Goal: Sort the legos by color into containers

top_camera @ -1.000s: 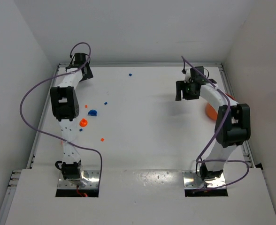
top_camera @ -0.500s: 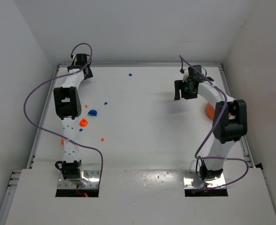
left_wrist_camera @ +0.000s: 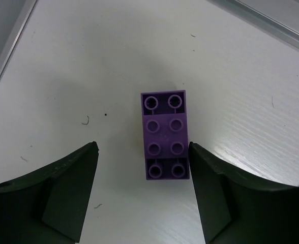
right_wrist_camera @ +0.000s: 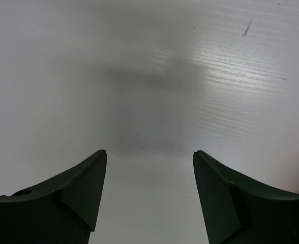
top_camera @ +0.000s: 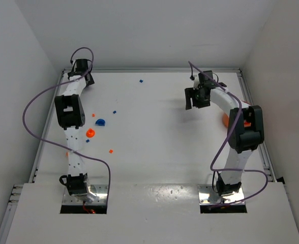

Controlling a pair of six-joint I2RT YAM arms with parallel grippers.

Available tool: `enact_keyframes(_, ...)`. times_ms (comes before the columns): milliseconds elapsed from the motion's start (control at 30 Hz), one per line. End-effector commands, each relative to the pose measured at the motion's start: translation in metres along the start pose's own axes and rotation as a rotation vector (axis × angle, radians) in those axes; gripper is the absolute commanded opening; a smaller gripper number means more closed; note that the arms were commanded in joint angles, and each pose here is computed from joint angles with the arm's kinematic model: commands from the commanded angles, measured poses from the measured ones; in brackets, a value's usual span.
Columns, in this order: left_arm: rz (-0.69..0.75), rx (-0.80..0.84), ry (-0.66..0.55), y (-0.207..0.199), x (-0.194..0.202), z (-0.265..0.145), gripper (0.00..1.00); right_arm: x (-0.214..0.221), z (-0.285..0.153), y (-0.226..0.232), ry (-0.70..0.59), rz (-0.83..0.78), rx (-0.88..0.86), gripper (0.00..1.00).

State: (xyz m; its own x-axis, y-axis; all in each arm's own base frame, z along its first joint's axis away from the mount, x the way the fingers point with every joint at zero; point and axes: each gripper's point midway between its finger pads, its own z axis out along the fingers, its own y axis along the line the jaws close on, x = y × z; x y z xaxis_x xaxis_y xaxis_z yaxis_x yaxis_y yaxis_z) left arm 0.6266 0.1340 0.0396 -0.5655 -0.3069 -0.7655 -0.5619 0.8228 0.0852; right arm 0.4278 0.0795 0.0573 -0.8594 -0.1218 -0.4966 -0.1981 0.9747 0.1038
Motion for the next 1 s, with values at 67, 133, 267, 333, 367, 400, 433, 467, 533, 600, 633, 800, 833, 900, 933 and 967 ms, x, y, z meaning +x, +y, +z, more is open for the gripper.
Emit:
enact_keyframes(67,-0.038,0.104,-0.046,-0.008,-0.024,0.005,0.73,-0.017,-0.004,0.004,-0.037,-0.028,0.018,0.69)
enact_keyframes(133,-0.013,0.144,-0.027,-0.011,-0.019,0.009,0.68,-0.017,-0.003,0.006,-0.036,-0.046,0.023,0.69)
enact_keyframes(267,-0.006,0.21,-0.031,-0.022,-0.022,0.005,0.51,-0.015,-0.005,0.007,-0.037,-0.053,0.037,0.69)
enact_keyframes(333,0.008,0.225,-0.019,-0.022,-0.024,-0.003,0.39,-0.014,-0.007,0.005,-0.037,-0.062,0.047,0.69)
enact_keyframes(367,0.023,0.247,-0.019,-0.024,-0.025,-0.008,0.35,-0.014,-0.007,0.009,-0.036,-0.07,0.042,0.69)
enact_keyframes(400,0.071,0.271,-0.005,-0.024,-0.023,-0.014,0.27,-0.017,-0.011,0.01,-0.048,-0.071,0.042,0.68)
enact_keyframes(433,0.105,0.35,0.008,-0.034,-0.022,-0.024,0.23,-0.015,-0.014,0.01,-0.051,-0.072,0.042,0.68)
enact_keyframes(467,0.173,0.416,-0.008,-0.037,-0.034,-0.045,0.18,-0.017,-0.017,0.015,-0.06,-0.073,0.014,0.68)
enact_keyframes(533,0.236,0.698,-0.007,-0.063,-0.038,-0.09,0.13,-0.019,-0.03,0.03,-0.079,-0.085,-0.044,0.68)
enact_keyframes(600,0.31,0.884,-0.081,-0.069,-0.047,-0.153,0.13,-0.005,-0.039,0.054,-0.056,-0.098,-0.182,0.68)
enact_keyframes(633,0.338,0.945,-0.108,-0.074,-0.049,-0.179,0.13,-0.005,-0.045,0.059,-0.068,-0.11,-0.231,0.68)
enact_keyframes(800,0.567,1.336,-0.243,-0.084,-0.025,-0.354,0.13,0.006,-0.103,0.103,-0.11,-0.139,-0.523,0.7)
enact_keyframes(833,0.6,1.366,-0.26,-0.082,-0.018,-0.375,0.13,0.008,-0.111,0.11,-0.111,-0.141,-0.571,0.71)
enact_keyframes(900,0.67,1.413,-0.235,-0.079,0.02,-0.405,0.13,0.009,-0.124,0.124,-0.102,-0.101,-0.65,0.75)
enact_keyframes(933,0.755,1.431,-0.328,-0.081,0.025,-0.446,0.13,0.011,-0.134,0.136,-0.083,-0.055,-0.729,0.76)
enact_keyframes(967,0.786,1.443,-0.299,-0.08,0.051,-0.451,0.13,0.009,-0.139,0.142,-0.084,-0.039,-0.77,0.77)
